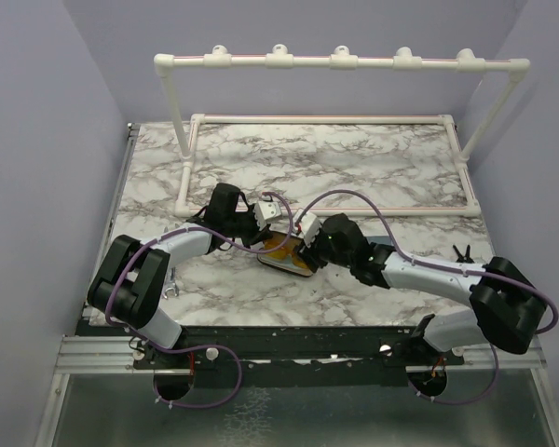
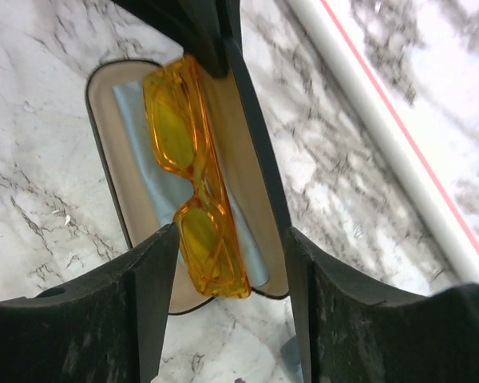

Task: Organize the sunglasses
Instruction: Adjust the sunglasses in the sunglasses case.

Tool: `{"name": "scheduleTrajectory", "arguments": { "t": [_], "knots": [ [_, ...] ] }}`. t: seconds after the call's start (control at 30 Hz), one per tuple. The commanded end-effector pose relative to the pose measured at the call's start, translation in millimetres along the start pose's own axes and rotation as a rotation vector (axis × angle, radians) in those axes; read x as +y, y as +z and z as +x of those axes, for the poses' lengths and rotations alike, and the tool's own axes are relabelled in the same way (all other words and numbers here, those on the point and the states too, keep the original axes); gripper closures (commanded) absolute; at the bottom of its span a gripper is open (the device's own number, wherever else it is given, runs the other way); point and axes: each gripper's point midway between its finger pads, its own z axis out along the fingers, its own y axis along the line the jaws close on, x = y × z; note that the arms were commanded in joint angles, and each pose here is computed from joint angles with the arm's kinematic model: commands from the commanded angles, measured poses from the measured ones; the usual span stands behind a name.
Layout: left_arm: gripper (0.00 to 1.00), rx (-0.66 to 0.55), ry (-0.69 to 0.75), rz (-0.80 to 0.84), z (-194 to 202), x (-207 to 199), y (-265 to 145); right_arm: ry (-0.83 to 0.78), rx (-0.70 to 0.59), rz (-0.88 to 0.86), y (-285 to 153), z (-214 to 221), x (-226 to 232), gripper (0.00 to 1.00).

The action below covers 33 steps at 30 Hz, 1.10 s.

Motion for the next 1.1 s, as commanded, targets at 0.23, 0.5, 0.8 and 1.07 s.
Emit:
{"name": "scheduleTrajectory", "arguments": {
  "t": [0.23,0.5,0.8,1.07],
  "knots": [
    [1.00,0.012,0.001,0.048,1,-11,1,-0.382,-0.315,0.019,6,-46,9,0.21],
    [1.00,0.011,-0.010,0.052,0,-10,3,-0.529,-0.274,0.014,31,-33,15,0.22],
    [1.00,0.015,-0.015,0.053,0,-9,4,-0.633,-0.222,0.011,49,-22,13,0.22],
    [1.00,0.016,-0.016,0.054,1,-9,4,-0.697,-0.194,-0.017,63,-16,17,0.21]
  ]
}}
